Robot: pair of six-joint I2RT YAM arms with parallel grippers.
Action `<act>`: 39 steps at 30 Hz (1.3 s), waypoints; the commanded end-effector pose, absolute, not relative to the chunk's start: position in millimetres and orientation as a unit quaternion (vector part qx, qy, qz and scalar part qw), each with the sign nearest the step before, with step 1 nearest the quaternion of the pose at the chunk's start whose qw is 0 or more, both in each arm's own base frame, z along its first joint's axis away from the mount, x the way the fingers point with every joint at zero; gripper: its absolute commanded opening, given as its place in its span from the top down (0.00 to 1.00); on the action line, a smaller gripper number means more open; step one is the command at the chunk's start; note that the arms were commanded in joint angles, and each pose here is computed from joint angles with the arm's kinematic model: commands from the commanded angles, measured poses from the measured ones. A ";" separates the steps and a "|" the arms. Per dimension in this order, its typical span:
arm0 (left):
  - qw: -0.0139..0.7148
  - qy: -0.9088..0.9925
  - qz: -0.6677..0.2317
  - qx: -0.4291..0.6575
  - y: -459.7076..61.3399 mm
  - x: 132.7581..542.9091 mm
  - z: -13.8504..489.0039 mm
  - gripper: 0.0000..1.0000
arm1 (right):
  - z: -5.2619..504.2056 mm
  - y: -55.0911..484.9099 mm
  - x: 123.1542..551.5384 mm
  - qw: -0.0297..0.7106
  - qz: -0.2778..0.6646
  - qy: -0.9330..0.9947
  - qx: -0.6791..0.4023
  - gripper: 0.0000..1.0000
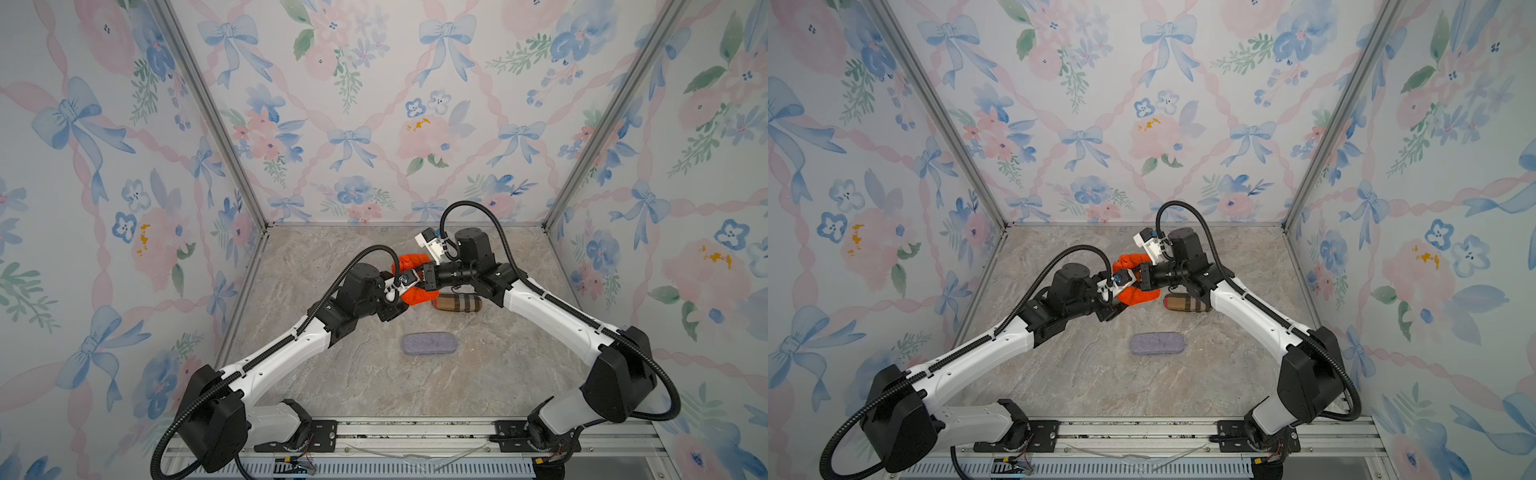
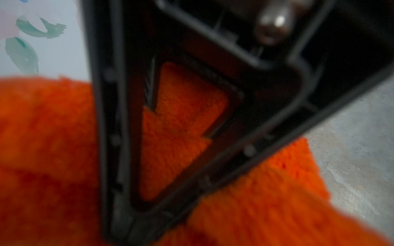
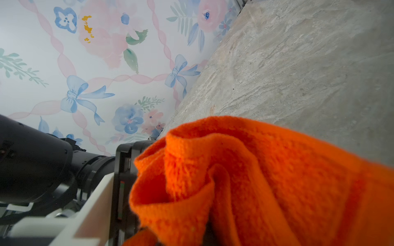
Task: Wipe the eyeglass case
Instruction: Wipe the dirt from the eyeglass case.
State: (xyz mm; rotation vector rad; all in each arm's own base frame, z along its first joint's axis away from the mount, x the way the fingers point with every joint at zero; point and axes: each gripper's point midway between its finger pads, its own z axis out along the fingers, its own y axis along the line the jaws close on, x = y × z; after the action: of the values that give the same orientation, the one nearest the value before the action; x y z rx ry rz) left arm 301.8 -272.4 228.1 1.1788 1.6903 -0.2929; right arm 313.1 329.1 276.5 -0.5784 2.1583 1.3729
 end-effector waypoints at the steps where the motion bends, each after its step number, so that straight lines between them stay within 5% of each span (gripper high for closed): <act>1: 0.600 0.628 -0.150 0.473 -284.6 296.0 298.0 0.63 | 263.3 284.9 338.8 0.269 0.472 0.826 -0.147 1.00; 14: 0.612 0.627 -0.161 0.454 -284.6 297.3 300.7 0.63 | 259.3 330.9 303.7 0.246 0.466 0.826 -0.200 1.00; 23: 0.602 0.631 -0.141 0.468 -272.0 285.5 299.3 0.64 | 286.5 236.9 342.1 0.313 0.392 0.856 -0.123 1.00; 28: 0.593 0.618 -0.060 0.513 -276.9 280.7 279.8 0.65 | 367.5 230.2 343.3 0.379 0.415 0.818 -0.126 1.00; 32: 0.593 0.548 0.135 0.574 -283.3 280.9 255.3 0.66 | 410.0 251.2 337.8 0.396 0.445 0.790 -0.146 1.00; 39: 0.627 0.506 0.189 0.561 -281.6 278.1 264.9 0.68 | 379.2 308.6 323.6 0.327 0.492 0.790 -0.164 1.00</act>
State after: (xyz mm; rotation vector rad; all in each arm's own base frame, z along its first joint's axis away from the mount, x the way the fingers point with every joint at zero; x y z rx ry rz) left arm 264.1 -285.0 214.7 1.4416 1.2664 0.2997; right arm 323.8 286.6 419.5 -0.4579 1.9539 1.2149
